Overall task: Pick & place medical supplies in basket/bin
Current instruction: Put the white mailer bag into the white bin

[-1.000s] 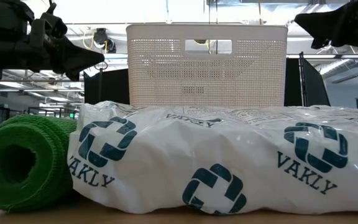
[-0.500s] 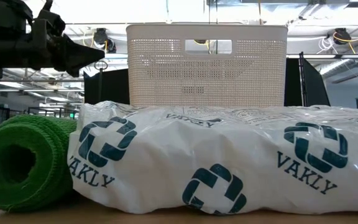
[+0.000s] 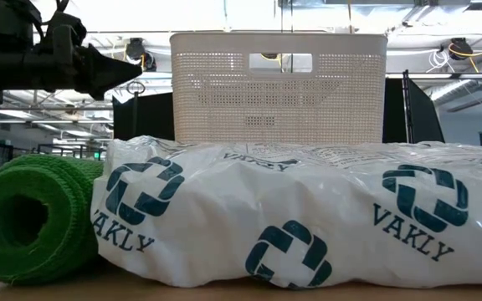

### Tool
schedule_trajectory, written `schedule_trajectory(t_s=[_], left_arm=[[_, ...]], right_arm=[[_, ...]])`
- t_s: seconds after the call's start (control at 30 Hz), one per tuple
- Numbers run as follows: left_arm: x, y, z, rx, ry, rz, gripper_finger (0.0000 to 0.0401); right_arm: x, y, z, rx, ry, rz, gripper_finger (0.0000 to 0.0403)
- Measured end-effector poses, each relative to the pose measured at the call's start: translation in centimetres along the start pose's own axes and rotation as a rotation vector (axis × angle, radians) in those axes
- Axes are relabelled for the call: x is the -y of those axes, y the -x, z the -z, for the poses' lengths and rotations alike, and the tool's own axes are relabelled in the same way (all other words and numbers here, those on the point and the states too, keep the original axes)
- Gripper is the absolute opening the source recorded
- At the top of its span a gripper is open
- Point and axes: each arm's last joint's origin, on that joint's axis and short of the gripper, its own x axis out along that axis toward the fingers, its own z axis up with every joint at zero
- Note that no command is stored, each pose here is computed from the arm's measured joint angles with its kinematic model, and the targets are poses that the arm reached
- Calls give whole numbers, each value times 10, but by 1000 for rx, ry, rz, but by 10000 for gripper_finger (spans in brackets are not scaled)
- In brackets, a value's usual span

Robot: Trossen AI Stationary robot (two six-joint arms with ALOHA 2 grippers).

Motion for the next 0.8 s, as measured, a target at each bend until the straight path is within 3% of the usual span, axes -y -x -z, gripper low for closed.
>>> schedule_trajectory(t_s=[0.27, 0.57, 0.8], left_arm=[[0, 0, 0, -1, 60, 6, 37], [0, 0, 0, -3, 169, 8, 37], [0, 0, 0, -3, 131, 8, 37]], right_arm=[[-27, -22, 45, -122, -253, 31, 230], [-45, -12, 81, -175, -454, 135, 219], [-42, 0, 104, -182, -667, 175, 211]])
